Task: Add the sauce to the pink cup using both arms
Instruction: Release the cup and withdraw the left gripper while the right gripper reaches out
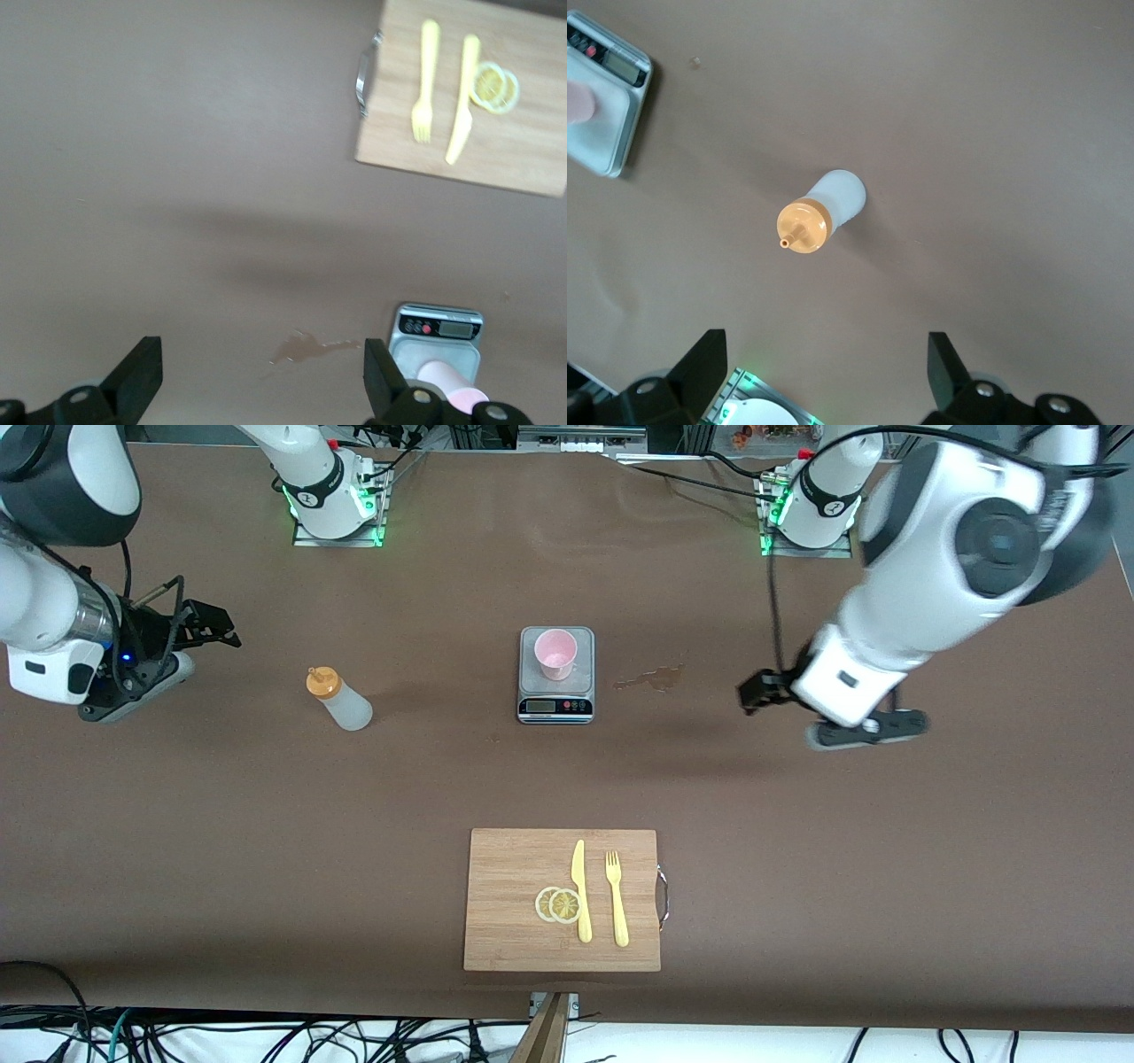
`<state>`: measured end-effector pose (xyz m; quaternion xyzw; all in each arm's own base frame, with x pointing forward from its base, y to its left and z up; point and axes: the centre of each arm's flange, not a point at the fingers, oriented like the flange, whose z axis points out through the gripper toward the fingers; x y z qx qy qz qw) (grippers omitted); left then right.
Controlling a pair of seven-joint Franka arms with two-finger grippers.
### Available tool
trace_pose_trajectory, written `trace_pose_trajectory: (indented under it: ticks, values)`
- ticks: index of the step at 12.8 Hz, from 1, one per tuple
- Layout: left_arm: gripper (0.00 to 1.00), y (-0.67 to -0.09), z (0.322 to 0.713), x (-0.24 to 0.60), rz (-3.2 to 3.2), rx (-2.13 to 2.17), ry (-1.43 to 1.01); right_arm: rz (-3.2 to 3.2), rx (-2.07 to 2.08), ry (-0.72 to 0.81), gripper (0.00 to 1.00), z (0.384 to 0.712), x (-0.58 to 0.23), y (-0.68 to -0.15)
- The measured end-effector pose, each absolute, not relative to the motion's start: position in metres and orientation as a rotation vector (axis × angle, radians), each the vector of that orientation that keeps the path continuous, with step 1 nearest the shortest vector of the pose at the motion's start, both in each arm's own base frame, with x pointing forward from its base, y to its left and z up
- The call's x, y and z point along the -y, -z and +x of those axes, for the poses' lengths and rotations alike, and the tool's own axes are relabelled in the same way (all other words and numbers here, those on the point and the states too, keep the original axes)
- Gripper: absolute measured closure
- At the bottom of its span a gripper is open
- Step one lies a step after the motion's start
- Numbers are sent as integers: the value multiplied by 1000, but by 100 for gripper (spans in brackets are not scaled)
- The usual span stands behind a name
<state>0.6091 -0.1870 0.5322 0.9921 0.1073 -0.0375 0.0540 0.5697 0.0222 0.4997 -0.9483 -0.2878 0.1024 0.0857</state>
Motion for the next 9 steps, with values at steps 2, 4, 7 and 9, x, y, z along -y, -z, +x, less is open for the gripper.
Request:
trace_pose_trajectory:
  ticks: [2, 4, 7, 9]
  values:
    - [0, -542, 617, 126, 3003, -367, 129, -2704, 1018, -292, 0, 573, -5, -485]
    - [0, -548, 618, 78, 3003, -296, 143, -2525, 1137, -238, 0, 574, 19, -461]
    - [0, -557, 617, 19, 2998, -248, 159, -2269, 1271, -141, 0, 575, 57, -407]
    - [0, -558, 615, 6, 3036, -177, 168, -2103, 1345, -54, 0, 579, 73, -368]
